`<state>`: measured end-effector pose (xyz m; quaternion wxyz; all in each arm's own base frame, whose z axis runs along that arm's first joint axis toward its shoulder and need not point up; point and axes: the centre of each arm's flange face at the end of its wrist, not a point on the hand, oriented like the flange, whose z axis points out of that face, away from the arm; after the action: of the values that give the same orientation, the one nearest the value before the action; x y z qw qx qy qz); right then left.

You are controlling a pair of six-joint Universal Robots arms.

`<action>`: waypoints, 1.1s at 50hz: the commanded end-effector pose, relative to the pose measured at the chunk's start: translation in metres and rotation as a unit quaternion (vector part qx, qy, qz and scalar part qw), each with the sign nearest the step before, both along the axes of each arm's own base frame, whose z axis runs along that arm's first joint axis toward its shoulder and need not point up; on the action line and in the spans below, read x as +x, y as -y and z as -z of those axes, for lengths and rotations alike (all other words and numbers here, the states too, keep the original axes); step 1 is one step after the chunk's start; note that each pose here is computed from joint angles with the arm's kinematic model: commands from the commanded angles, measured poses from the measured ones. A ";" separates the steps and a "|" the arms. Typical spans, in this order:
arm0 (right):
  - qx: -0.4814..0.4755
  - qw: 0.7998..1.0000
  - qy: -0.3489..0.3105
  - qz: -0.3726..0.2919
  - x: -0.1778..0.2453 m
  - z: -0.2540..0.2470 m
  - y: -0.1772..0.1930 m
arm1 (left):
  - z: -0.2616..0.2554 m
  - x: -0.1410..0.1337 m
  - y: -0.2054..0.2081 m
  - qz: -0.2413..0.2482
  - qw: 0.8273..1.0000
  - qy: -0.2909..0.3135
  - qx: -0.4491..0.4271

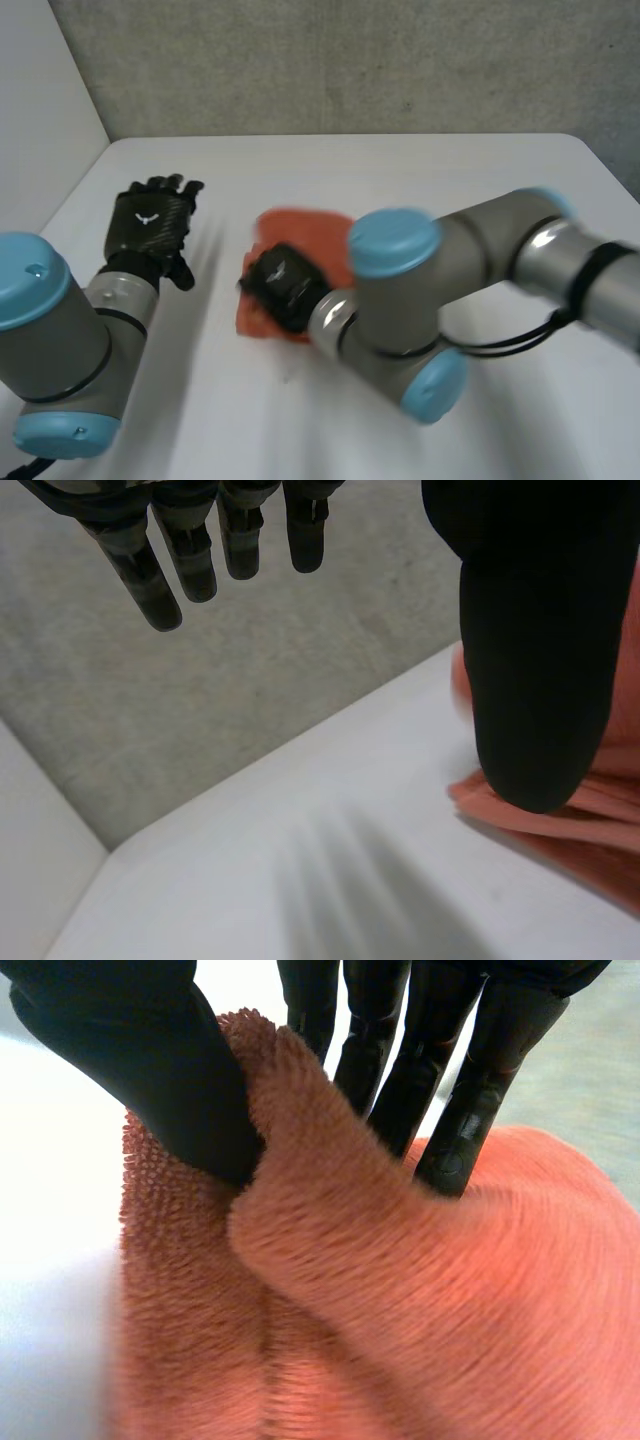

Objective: Fold the laundry

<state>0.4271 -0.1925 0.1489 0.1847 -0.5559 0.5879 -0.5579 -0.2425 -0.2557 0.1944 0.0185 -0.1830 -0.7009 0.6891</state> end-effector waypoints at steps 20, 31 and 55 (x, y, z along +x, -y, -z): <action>0.094 0.962 0.191 0.170 -0.067 -0.090 0.054 | -0.016 -0.060 0.006 0.099 0.991 -0.088 -0.009; 0.187 0.952 0.129 0.207 -0.065 -0.023 0.074 | 0.036 -0.076 -0.009 0.107 0.984 -0.070 0.124; 0.190 0.953 0.102 0.214 -0.059 -0.022 0.098 | 0.050 -0.037 0.003 0.053 0.985 0.044 0.158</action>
<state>0.3714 -0.2873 0.1375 0.2196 -0.3146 0.7831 -0.4894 -0.2795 -0.2586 0.1191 0.0570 -0.2285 -0.8133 0.5320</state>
